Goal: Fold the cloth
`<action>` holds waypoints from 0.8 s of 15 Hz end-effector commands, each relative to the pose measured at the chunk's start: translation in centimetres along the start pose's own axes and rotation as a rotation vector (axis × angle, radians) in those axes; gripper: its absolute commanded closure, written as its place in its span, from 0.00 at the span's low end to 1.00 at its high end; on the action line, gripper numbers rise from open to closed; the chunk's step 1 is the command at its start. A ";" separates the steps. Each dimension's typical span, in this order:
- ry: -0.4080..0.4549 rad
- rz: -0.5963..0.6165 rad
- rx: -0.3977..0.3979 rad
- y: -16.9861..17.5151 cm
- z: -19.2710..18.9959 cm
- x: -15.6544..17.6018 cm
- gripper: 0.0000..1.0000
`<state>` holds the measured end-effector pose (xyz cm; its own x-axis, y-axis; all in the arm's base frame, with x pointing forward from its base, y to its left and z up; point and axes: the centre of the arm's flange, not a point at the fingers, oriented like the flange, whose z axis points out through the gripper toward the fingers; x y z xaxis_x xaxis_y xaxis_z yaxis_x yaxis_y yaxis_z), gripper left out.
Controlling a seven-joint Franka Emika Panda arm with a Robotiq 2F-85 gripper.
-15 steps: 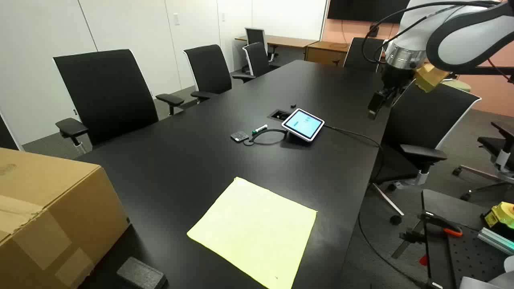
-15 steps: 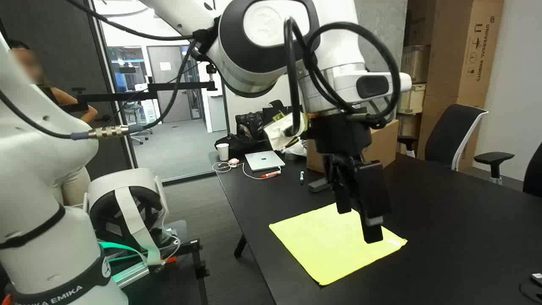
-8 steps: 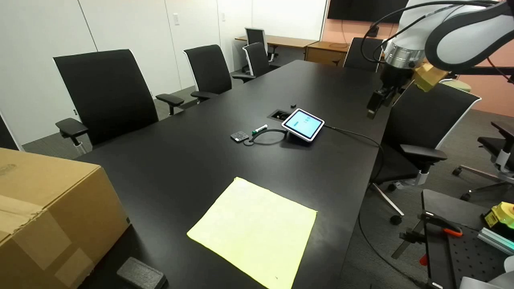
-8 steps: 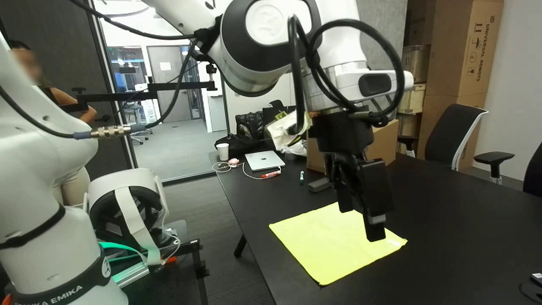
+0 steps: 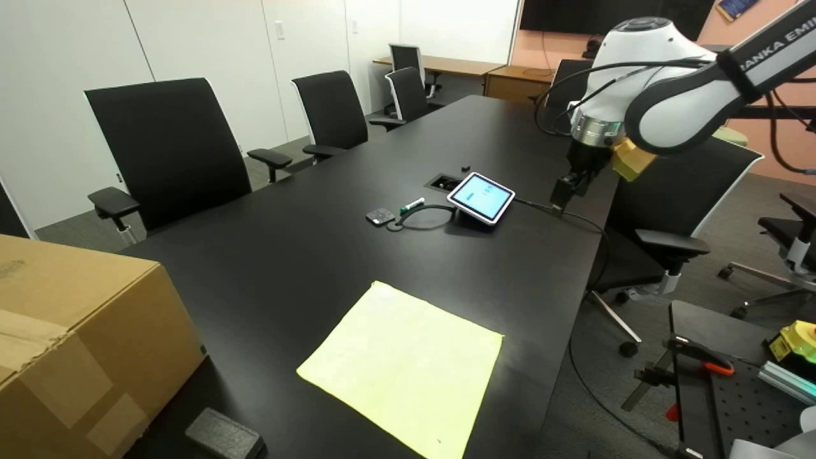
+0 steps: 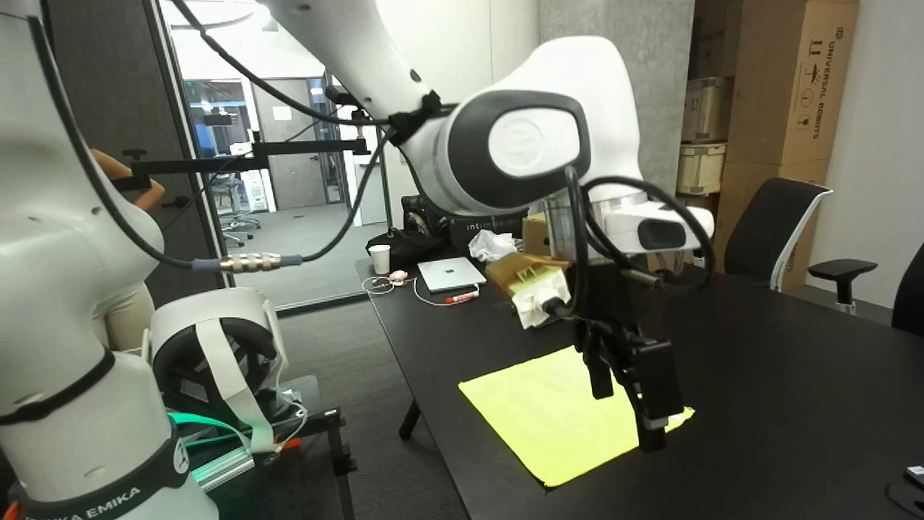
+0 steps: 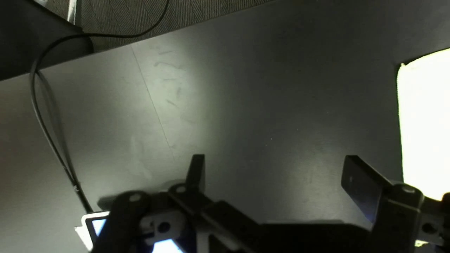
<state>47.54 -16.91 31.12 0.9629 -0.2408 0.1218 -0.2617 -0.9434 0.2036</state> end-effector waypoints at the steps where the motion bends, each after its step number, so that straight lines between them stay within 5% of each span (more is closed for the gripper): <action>1: 0.004 0.057 0.041 -2.6 4.4 4.1 0.00; 12: -0.161 0.274 0.259 -13.1 15.1 7.2 0.00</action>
<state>56.30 -10.60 17.05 0.8873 -0.4612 0.0030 -0.4610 -0.8870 -0.0279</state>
